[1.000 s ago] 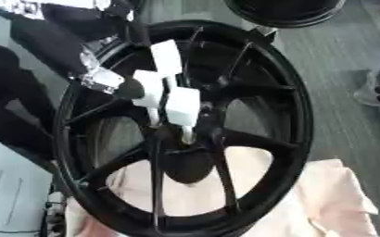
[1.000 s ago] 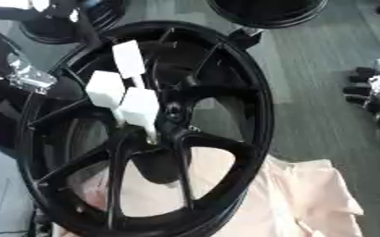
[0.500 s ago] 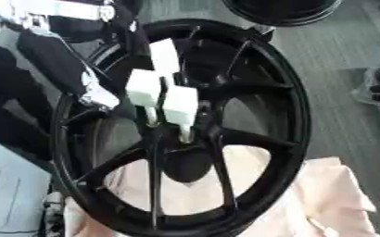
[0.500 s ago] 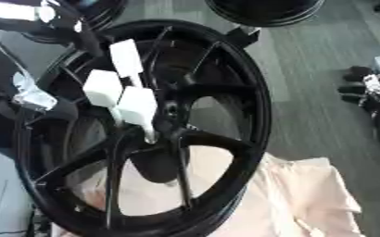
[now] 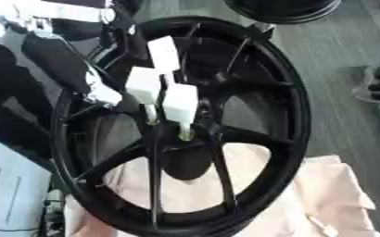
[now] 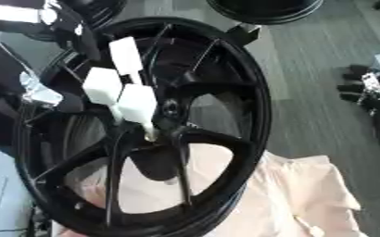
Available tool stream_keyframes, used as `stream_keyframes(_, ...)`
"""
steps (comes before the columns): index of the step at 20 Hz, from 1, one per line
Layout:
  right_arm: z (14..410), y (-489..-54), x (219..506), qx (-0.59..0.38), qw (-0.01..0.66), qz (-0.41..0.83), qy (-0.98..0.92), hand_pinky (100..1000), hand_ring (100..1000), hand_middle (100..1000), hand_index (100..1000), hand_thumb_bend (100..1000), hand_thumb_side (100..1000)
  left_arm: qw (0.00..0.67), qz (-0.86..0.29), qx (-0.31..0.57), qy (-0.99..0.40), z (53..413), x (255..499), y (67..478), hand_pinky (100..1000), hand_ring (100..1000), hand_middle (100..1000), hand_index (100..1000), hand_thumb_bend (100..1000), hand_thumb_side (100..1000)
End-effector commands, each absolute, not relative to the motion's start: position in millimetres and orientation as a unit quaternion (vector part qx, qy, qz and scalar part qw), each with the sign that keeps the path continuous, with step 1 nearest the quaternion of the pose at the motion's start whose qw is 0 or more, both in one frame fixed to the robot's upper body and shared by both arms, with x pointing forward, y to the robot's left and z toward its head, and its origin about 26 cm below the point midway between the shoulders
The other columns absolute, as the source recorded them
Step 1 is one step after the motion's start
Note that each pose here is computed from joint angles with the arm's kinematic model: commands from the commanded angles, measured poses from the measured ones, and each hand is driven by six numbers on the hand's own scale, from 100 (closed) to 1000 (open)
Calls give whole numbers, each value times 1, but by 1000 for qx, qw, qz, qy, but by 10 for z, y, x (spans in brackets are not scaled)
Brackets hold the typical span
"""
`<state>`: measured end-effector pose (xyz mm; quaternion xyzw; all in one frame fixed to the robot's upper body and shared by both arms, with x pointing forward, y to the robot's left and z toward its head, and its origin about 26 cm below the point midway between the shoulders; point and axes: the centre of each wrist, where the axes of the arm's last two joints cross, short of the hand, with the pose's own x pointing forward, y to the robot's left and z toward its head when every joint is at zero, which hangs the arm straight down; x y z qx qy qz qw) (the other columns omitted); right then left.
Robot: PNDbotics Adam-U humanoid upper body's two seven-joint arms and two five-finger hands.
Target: Pull the pin out of the wheel hub.
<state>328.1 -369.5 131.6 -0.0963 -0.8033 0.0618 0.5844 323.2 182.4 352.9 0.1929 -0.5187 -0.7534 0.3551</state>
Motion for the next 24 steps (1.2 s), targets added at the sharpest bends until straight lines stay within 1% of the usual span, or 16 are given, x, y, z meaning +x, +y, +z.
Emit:
stream_keyframes(1,1446,-3747,3281,-109,572,78,-809,760,725,732,811,100,720,371,-745,204,-515,3629,3212,1871,757,760,697,773,498,455)
stream_keyframes(15,1445,-3736,3282,-108,573,80,-808,759,724,733,810,100,723,368,-751,194,-512,3558,3292,1844,757,765,731,788,493,451)
stream_keyframes(24,1442,-3726,3285,-108,574,81,-808,758,724,733,810,100,725,364,-757,194,-507,3508,3362,1811,757,764,731,789,498,448)
